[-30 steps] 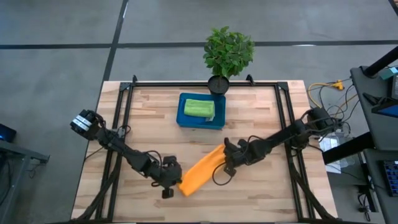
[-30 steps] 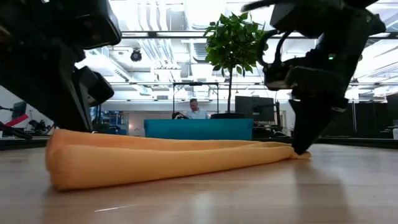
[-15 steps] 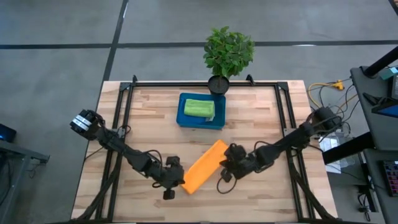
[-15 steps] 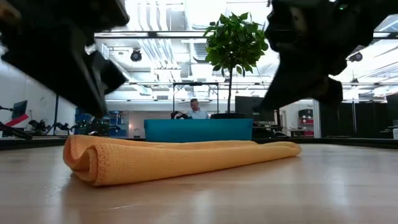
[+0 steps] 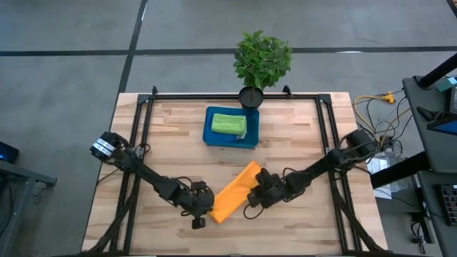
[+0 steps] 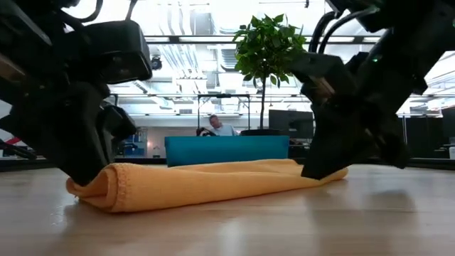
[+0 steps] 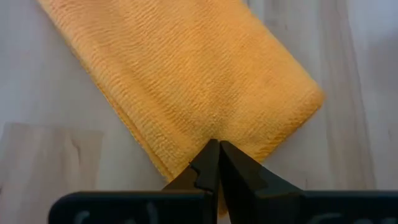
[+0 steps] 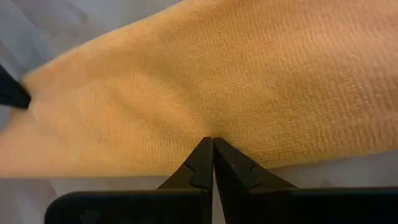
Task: Fold microfiber towels
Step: Fold the yellow microfiber towel
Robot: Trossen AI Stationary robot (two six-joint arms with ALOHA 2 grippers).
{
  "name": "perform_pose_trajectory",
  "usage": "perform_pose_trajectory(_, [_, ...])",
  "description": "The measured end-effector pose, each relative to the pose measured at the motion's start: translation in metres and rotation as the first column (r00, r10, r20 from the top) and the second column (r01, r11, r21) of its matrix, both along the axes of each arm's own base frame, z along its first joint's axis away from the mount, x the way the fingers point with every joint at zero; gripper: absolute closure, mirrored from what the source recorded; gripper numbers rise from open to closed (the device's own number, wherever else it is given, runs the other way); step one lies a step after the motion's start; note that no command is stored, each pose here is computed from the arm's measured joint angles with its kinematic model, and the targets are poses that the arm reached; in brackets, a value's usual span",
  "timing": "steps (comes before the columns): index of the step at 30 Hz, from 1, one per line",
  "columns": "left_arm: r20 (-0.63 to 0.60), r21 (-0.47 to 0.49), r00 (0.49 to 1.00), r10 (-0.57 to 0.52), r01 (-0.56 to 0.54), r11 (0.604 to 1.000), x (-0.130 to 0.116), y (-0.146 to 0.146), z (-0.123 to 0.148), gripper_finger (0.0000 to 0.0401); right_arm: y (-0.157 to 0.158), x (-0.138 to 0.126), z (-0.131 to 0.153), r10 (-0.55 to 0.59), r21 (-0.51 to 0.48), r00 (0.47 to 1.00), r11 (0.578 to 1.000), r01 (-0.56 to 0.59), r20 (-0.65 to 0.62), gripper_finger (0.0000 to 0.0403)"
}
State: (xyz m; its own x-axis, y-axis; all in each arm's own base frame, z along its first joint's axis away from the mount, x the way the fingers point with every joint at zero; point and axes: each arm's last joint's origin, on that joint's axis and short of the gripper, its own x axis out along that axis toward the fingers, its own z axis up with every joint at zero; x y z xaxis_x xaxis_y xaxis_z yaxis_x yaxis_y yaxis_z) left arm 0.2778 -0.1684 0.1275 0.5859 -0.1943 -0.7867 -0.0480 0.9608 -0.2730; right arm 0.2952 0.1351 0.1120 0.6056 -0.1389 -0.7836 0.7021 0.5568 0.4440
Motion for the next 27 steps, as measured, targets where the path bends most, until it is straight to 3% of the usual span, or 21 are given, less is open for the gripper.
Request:
perform_pose_trajectory(6, [0.079, -0.011, 0.994, -0.078, 0.079, 0.997, -0.001, -0.003, 0.028, 0.0401, 0.006, -0.005, 0.019, 0.076, -0.051, 0.996, 0.996, -0.074, 0.042, 0.0394])
perform_pose_trajectory(9, [0.148, 0.057, 0.983, -0.109, 0.101, 0.993, 0.000, -0.002, 0.043, 0.0401, 0.008, -0.008, 0.029, 0.068, -0.071, 0.994, 0.996, -0.062, 0.084, 0.0394])
perform_pose_trajectory(13, [0.089, 0.177, 0.994, -0.061, 0.044, 0.983, 0.001, 0.012, 0.038, 0.0401, 0.006, -0.012, 0.026, 0.014, -0.042, 0.999, 0.999, -0.013, 0.040, 0.0394])
perform_pose_trajectory(18, [-0.005, 0.264, 1.000, -0.004, 0.005, 0.965, -0.003, 0.025, 0.025, 0.0401, 0.001, -0.029, 0.017, -0.163, 0.046, 0.978, 0.984, 0.170, -0.129, 0.0394])
perform_pose_trajectory(22, [-0.026, 0.263, 0.998, 0.063, -0.054, 0.963, -0.005, 0.025, 0.022, 0.0401, 0.001, -0.036, 0.015, -0.211, 0.044, 0.962, 0.974, 0.222, -0.172, 0.0394])
perform_pose_trajectory(27, [-0.032, 0.237, 0.999, 0.032, -0.023, 0.971, -0.003, 0.018, 0.017, 0.0401, -0.007, -0.032, 0.012, -0.199, 0.016, 0.961, 0.978, 0.206, -0.194, 0.0394])
